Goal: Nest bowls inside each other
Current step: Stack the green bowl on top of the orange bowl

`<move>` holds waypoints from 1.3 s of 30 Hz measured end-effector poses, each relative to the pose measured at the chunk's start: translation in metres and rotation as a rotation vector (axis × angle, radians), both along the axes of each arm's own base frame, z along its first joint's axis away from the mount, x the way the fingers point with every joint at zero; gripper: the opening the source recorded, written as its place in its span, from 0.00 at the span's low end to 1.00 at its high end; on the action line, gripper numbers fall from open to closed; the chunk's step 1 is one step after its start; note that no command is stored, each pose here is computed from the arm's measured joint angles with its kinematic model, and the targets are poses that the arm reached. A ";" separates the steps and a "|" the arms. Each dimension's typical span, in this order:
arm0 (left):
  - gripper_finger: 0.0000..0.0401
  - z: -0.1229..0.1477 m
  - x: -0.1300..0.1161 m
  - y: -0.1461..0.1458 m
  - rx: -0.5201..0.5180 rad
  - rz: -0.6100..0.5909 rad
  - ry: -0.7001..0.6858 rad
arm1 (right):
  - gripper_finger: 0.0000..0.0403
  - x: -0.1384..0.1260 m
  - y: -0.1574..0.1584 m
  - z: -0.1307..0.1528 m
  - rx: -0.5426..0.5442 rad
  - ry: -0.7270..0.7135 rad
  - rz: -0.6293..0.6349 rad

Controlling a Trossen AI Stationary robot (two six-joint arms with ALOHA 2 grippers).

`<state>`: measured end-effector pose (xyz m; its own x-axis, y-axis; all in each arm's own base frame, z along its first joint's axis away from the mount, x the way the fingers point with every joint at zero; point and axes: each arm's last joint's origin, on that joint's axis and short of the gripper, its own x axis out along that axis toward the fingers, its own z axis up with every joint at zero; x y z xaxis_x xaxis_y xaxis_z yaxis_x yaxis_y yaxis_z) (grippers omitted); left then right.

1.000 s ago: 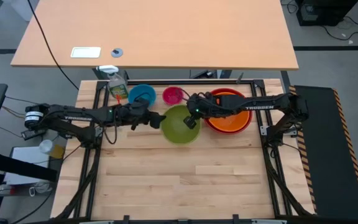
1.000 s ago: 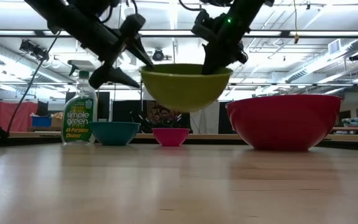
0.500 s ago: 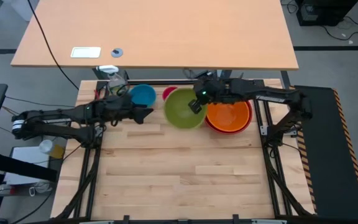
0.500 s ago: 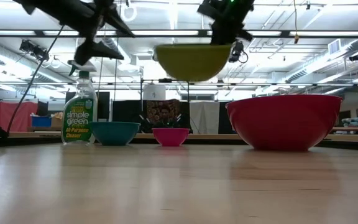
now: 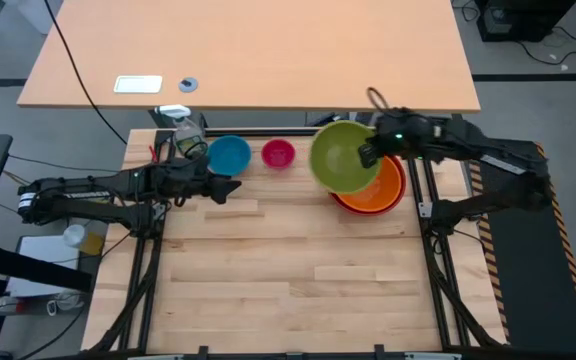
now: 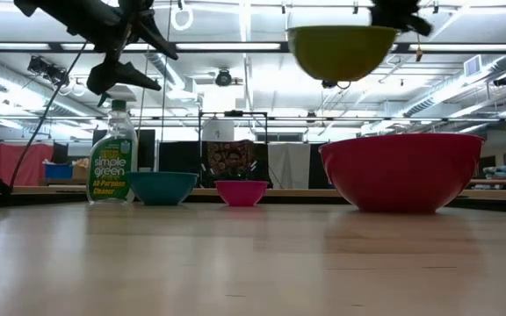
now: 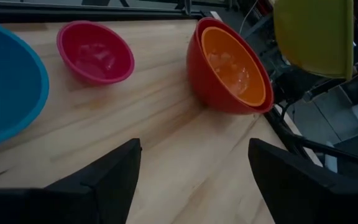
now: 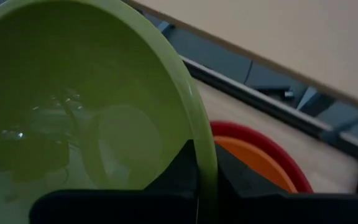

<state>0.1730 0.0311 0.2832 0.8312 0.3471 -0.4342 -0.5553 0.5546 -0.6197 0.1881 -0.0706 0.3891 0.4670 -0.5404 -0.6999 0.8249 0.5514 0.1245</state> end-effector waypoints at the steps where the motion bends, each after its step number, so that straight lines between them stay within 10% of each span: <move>1: 0.75 0.000 0.000 0.000 -0.002 0.002 -0.001 | 0.07 -0.008 0.001 -0.002 0.015 -0.011 -0.008; 22: 0.75 0.004 0.001 0.007 -0.043 0.070 -0.063 | 0.07 -0.057 -0.008 -0.144 0.228 0.176 -0.251; 39: 0.75 0.004 0.001 0.007 -0.071 0.083 -0.075 | 0.08 -0.058 -0.024 -0.174 0.293 0.171 -0.371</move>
<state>0.1735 0.0380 0.2868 0.8320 0.3868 -0.3977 -0.5480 0.4614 -0.6977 0.1296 -0.0944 0.2154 0.1461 -0.4173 -0.8969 0.9808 0.1794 0.0763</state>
